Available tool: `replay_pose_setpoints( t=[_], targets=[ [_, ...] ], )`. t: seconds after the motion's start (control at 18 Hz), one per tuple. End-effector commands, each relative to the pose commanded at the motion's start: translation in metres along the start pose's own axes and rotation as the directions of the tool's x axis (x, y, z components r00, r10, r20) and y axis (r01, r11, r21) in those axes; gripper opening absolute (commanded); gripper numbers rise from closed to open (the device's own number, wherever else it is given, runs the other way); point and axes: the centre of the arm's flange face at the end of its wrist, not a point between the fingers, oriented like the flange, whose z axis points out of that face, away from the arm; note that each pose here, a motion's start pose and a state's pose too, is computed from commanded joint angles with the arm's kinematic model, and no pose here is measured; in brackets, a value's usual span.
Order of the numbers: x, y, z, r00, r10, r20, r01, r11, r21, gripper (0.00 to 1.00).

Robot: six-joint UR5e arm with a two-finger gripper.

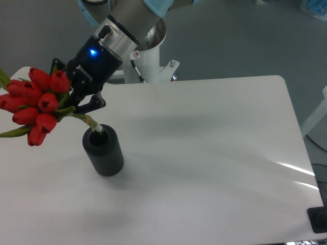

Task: Insert the flowers into the vase
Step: 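Tilt the bouquet and lower its stems into the vase opening, then push the stems down into the vase while rotating the bouquet upright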

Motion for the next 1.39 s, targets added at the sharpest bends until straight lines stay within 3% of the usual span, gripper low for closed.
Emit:
replay_pose_setpoints(
  t=[1.39],
  targets=[
    [-0.016, 0.046, 0.032, 0.999, -0.008, -0.044, 0.006, 0.999, -0.039, 0.31]
  ],
)
